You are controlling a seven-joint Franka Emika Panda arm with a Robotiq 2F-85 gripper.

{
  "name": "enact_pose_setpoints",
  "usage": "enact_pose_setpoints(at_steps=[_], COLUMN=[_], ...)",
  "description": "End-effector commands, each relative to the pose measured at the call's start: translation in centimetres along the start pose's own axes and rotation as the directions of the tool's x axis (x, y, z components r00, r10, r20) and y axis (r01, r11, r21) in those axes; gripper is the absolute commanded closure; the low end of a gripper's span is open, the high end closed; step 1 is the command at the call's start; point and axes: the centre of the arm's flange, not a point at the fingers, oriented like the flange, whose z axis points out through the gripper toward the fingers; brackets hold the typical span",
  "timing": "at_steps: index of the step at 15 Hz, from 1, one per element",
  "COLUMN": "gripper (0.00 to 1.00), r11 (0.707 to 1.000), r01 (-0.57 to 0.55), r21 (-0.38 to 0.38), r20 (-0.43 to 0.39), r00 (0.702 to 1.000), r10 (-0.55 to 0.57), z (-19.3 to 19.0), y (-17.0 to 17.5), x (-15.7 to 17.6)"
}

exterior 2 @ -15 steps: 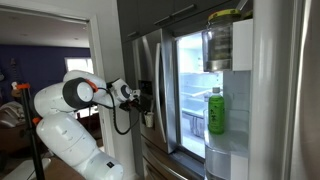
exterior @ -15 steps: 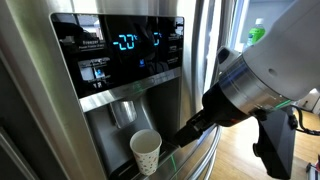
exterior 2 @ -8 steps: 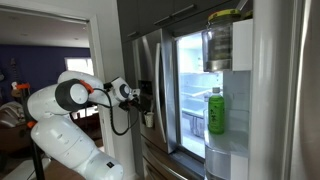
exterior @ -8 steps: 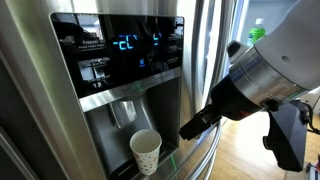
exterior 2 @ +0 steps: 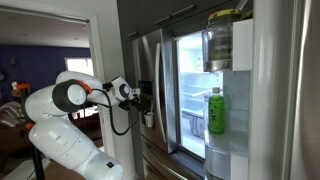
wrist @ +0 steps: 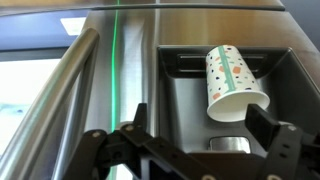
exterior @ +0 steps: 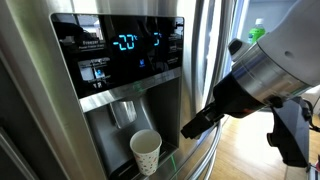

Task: Put the cup on the water dispenser

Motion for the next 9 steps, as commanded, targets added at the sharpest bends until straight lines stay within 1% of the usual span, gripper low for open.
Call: enact_pose_setpoints(at_steps=[1, 5, 7, 9], gripper=[0.0, 0.0, 0.0, 0.0], r11=[0.999, 0.993, 0.987, 0.978], r01=[0.033, 0.097, 0.146, 0.197], r21=[0.037, 0.064, 0.071, 0.075], r20=[0.02, 0.063, 0.099, 0.117], r00=[0.999, 0.993, 0.983, 0.972], r10=[-0.033, -0.101, -0.152, -0.205], z=[-2.3, -3.9, -4.6, -5.2], y=[3.4, 6.4, 8.2, 9.6], x=[-1.4, -1.9, -2.1, -2.3])
